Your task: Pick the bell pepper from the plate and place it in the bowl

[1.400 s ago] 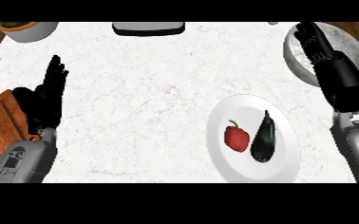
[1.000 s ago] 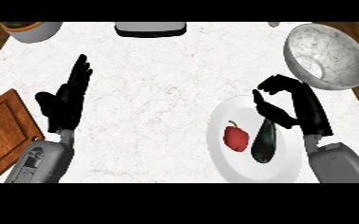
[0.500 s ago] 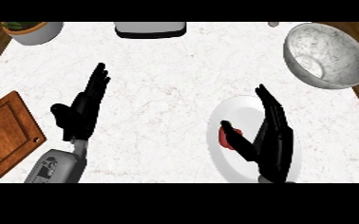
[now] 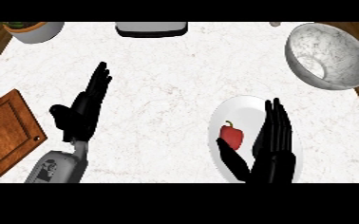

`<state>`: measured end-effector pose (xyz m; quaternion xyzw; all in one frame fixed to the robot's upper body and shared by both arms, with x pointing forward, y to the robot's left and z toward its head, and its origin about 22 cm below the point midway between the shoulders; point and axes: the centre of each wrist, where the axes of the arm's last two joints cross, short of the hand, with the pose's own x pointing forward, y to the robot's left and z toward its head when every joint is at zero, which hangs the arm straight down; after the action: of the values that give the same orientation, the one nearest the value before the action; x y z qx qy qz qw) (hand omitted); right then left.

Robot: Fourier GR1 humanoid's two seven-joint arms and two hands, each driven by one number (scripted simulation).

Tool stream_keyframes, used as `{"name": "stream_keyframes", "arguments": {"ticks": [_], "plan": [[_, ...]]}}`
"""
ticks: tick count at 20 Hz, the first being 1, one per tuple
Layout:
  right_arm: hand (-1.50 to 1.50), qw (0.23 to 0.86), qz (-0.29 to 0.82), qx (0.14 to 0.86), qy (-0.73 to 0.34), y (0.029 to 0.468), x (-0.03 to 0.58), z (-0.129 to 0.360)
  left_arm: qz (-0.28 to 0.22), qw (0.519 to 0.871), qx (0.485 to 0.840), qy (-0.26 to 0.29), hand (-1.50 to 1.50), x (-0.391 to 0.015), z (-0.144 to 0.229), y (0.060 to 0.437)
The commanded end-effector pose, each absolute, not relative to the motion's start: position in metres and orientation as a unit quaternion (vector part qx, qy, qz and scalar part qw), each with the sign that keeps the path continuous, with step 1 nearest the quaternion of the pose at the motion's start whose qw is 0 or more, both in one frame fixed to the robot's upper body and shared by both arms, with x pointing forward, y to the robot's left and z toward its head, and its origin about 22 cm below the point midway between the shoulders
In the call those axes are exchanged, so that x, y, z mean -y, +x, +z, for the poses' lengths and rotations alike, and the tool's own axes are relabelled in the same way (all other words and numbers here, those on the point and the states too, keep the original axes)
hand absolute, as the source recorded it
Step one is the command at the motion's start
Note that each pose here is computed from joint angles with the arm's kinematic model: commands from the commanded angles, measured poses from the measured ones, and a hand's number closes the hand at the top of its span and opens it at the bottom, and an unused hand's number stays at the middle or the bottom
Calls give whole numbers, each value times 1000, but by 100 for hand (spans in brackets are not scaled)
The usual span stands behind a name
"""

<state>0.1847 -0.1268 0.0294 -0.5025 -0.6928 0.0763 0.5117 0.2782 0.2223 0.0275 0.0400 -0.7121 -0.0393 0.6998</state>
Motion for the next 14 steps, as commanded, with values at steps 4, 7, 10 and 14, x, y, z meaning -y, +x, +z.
{"name": "stream_keyframes", "arguments": {"ticks": [4,7,10,14], "plan": [[-150,607,75,582,-535,166,100,69,-43,699,713,34,0,-212,26,265],[-150,644,95,534,-539,169,90,76,-46,699,713,23,0,-203,24,272],[-150,669,101,508,-534,182,88,101,-44,698,715,23,0,-209,27,275],[-150,700,111,471,-526,179,81,64,-51,697,715,38,0,-221,28,275]]}}
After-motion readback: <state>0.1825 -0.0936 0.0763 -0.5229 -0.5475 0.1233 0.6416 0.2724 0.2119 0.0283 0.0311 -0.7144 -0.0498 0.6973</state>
